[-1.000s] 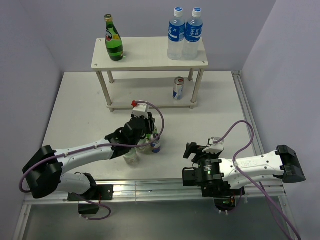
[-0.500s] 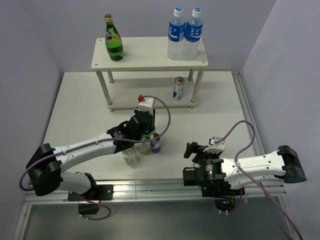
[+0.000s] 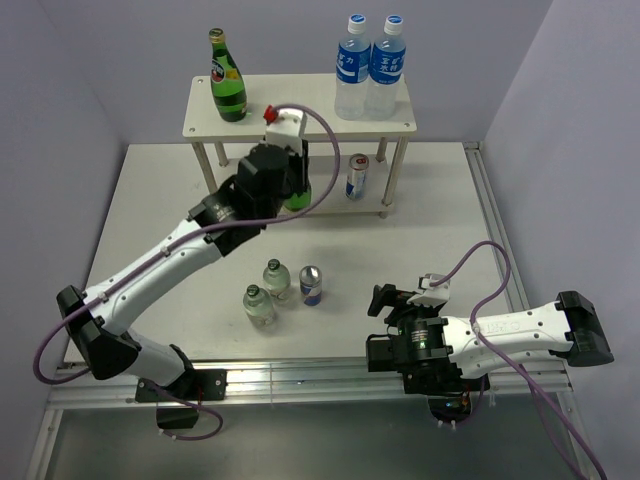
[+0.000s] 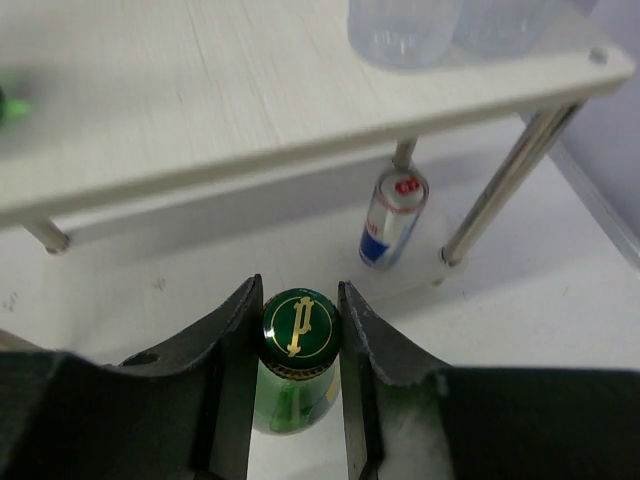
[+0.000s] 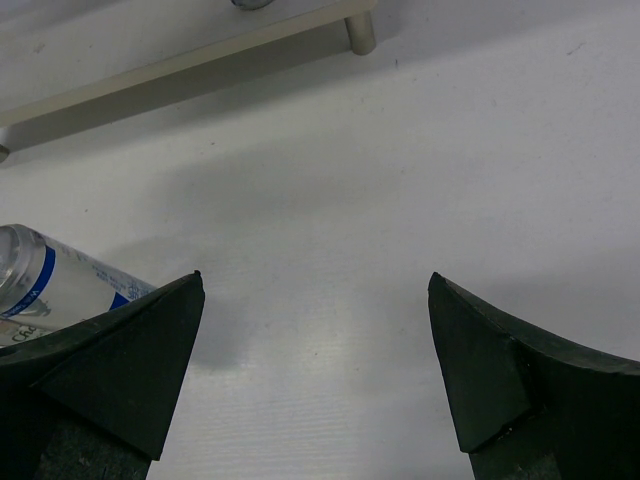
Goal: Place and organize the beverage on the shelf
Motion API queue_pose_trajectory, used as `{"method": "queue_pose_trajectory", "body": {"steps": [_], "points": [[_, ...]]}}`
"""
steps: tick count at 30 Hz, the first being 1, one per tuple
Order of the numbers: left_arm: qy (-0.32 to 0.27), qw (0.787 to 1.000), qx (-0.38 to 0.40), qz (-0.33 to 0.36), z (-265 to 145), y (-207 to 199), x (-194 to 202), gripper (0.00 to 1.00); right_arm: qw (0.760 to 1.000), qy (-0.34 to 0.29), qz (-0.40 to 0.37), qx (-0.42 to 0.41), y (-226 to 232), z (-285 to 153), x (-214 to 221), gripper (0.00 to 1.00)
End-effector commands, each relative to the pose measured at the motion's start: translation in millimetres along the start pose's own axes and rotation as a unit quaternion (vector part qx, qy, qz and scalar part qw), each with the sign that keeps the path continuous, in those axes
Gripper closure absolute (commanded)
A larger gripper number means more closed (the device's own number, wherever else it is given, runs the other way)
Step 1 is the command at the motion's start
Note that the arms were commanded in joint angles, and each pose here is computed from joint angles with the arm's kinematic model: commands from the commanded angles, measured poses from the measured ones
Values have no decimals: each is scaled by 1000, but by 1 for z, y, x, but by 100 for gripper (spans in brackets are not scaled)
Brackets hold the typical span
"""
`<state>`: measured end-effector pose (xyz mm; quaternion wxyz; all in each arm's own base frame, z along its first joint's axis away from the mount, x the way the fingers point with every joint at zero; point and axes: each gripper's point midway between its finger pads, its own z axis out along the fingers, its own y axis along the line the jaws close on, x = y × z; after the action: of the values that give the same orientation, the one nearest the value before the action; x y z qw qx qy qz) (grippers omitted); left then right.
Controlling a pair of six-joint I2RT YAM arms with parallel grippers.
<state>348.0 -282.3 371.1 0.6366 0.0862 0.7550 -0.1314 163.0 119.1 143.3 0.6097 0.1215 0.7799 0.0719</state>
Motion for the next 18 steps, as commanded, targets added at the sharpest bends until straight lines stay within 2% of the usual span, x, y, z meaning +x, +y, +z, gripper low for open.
{"method": "queue_pose_trajectory", "body": {"steps": [1, 9, 18], "points": [[-119, 993, 18, -22, -25, 11, -119, 100, 999, -22, 28, -16, 9, 0, -10, 0], [-190, 981, 29, -27, -50, 37, -218, 100, 999, -23, 25, -16, 10, 0, -10, 0], [-246, 969, 13, -26, -50, 43, -256, 100, 999, -22, 21, -16, 11, 0, -9, 0]]}}
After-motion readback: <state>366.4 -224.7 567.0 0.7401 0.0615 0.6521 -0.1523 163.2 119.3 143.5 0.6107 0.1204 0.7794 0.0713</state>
